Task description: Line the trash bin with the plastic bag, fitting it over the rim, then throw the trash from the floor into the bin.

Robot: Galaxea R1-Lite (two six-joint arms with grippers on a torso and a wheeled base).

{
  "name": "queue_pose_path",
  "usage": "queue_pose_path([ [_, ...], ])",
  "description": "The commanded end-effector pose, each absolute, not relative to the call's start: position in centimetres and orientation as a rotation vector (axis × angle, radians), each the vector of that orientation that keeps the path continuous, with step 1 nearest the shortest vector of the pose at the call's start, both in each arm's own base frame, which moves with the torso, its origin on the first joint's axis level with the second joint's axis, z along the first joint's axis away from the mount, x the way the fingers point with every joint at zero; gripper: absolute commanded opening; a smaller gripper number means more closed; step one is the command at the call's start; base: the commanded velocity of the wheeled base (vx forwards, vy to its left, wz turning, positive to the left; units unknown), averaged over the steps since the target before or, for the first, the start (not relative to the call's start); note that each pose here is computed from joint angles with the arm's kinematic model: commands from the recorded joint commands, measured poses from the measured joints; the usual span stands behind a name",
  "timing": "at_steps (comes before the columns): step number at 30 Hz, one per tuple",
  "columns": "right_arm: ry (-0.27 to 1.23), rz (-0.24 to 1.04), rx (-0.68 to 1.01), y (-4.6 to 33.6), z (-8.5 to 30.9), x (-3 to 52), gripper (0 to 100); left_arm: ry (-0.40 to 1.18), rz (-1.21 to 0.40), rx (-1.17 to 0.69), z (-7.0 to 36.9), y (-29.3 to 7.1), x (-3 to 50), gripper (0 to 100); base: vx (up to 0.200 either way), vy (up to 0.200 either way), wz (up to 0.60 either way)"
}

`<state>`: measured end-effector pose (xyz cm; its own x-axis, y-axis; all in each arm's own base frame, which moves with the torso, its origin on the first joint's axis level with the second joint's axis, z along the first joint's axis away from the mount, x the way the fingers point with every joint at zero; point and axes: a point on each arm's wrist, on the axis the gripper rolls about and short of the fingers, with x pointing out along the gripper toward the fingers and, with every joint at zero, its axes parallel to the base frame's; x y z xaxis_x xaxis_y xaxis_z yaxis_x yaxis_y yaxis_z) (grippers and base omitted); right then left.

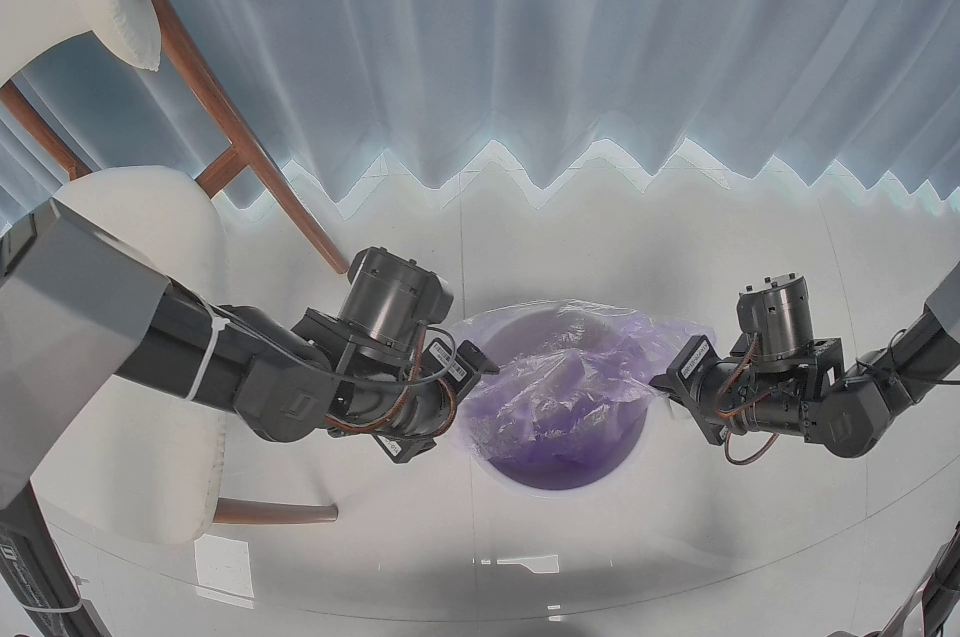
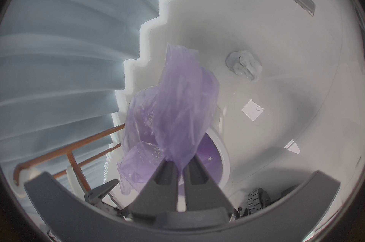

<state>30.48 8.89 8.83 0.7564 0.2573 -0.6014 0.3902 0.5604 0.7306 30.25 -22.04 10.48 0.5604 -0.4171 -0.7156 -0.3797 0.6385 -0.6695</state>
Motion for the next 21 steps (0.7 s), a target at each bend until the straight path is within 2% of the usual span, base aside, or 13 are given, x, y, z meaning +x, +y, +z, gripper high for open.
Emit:
queue_pose_path([
  [1,0.737,-0.030,0.937,9.1,8.6,28.1,0,1.054,-0.020,-0.897,9.1,-23.8,30.8,100,0.000,0.000,0.00],
  [9,0.713,0.031,0.860,9.2,8.1,26.7,0,1.064,-0.023,-0.913,9.1,-25.8,32.1,100,0.000,0.000,0.00],
  [10,0.710,0.034,0.858,9.2,8.2,26.6,0,1.065,-0.024,-0.911,9.2,-25.9,32.1,0,0.000,0.000,0.00],
  [15,0.708,0.044,0.842,9.1,8.3,26.2,0,1.079,-0.019,-0.900,9.4,-25.9,31.6,0,0.000,0.000,0.00],
  [21,0.752,0.048,0.733,8.2,7.5,23.8,0,1.192,-0.005,-0.782,10.7,-25.9,26.6,0,0.000,0.000,0.00],
])
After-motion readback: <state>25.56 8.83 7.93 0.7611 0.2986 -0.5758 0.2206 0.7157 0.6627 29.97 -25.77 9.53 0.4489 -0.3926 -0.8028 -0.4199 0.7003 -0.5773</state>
